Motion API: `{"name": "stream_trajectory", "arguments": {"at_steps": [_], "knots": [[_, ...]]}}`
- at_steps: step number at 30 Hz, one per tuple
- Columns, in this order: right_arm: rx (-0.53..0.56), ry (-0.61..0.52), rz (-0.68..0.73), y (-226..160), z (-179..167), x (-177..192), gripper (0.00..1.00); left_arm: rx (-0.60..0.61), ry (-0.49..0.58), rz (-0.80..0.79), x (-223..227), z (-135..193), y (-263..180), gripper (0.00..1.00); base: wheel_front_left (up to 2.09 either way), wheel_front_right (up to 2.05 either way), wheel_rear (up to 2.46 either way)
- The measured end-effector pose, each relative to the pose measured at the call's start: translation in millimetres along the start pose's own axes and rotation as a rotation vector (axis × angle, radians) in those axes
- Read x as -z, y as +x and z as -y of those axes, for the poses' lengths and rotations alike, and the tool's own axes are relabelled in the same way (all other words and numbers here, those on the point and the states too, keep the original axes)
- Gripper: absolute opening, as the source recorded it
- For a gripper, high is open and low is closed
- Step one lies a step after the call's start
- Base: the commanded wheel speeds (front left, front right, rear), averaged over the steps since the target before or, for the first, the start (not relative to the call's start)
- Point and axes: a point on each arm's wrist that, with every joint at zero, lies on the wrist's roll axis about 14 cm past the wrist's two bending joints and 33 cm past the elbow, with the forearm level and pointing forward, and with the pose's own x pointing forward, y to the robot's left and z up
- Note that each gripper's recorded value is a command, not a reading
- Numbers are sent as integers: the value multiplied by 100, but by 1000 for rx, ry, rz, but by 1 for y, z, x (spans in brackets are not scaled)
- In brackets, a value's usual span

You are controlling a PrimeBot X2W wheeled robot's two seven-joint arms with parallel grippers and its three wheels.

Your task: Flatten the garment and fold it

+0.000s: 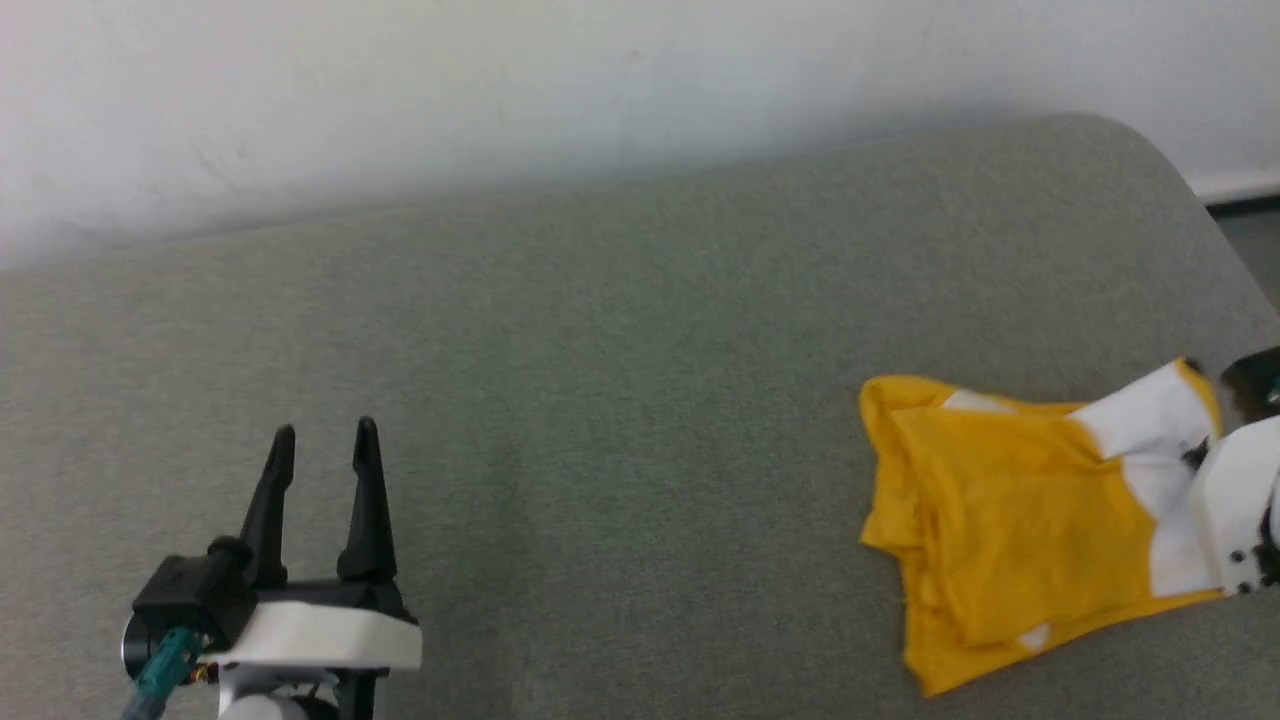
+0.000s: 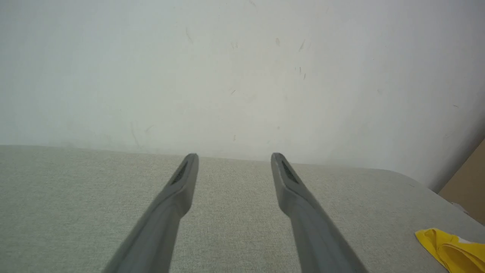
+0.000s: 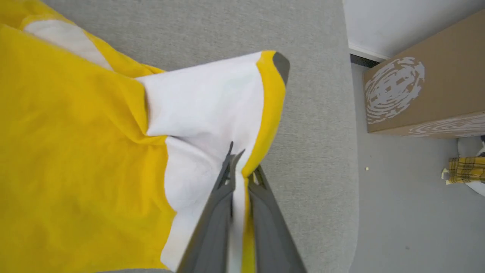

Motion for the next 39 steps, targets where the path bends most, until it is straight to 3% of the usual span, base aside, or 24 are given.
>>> {"name": "stream_trajectory", "arguments": {"at_steps": [8,11,12,13,18,25,32,39], "knots": [[220,114,17,13,81,18,0,140,-5,-34,30,35,48,100,0,0,0],[288,159,90,18,103,14,3,183,-10,-48,44,44,64,100,0,0,0],[306,180,108,21,108,14,42,191,-14,-55,49,46,68,100,0,0,0],[316,190,125,24,109,14,100,196,-17,-64,55,47,71,100,0,0,0],[362,196,111,38,111,42,100,212,-33,-127,87,51,77,100,0,0,0],[433,197,133,23,120,67,100,196,-40,-171,98,48,69,100,0,0,0],[345,189,316,9,75,41,100,139,-40,-179,82,36,41,100,0,0,0],[166,218,525,-14,-2,-9,100,99,-22,-130,49,29,15,100,0,0,0]]}}
